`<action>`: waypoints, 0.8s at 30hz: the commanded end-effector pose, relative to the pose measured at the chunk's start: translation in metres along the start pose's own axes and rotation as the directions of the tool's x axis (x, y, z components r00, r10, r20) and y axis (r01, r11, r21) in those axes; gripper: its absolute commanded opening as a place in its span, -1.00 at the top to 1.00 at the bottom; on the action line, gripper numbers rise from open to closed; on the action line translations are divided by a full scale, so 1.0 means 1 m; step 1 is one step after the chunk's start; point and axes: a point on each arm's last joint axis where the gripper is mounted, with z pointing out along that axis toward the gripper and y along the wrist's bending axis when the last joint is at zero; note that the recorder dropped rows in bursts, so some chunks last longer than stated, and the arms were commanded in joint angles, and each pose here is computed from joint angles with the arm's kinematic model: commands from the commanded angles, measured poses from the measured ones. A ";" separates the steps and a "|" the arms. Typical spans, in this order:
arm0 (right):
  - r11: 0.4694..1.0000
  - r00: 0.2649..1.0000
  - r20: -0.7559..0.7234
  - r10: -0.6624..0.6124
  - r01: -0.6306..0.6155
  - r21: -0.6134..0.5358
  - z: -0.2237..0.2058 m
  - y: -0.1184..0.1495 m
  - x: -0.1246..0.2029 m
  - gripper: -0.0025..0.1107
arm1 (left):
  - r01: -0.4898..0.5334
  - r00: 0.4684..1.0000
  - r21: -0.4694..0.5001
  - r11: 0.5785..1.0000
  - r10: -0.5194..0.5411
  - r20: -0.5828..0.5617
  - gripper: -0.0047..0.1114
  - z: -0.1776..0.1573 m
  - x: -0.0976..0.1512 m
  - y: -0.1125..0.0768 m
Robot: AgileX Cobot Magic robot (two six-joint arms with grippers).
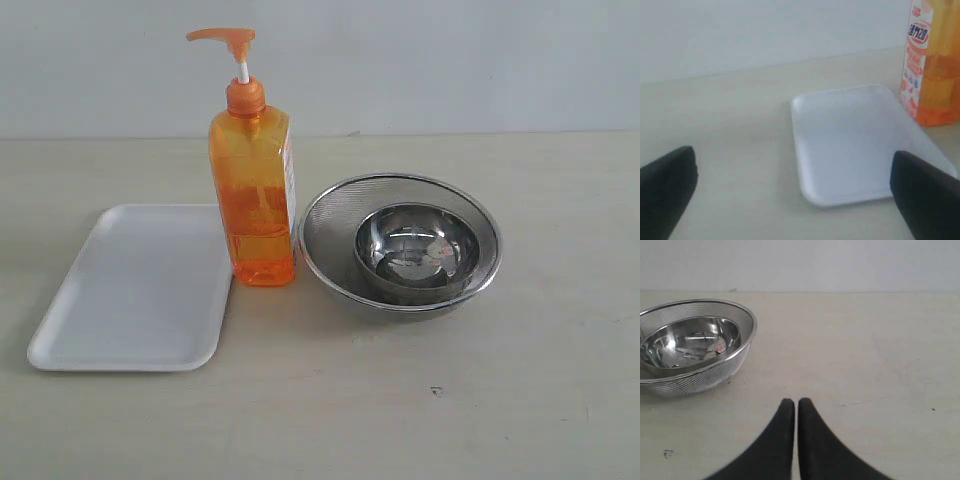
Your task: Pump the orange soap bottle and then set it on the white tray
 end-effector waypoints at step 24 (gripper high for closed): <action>1.000 1.000 0.015 -0.002 0.002 0.002 0.000 0.000 -0.001 0.96 | 0.419 0.629 0.330 0.846 -0.532 0.566 -0.78 -0.022 -0.059 0.003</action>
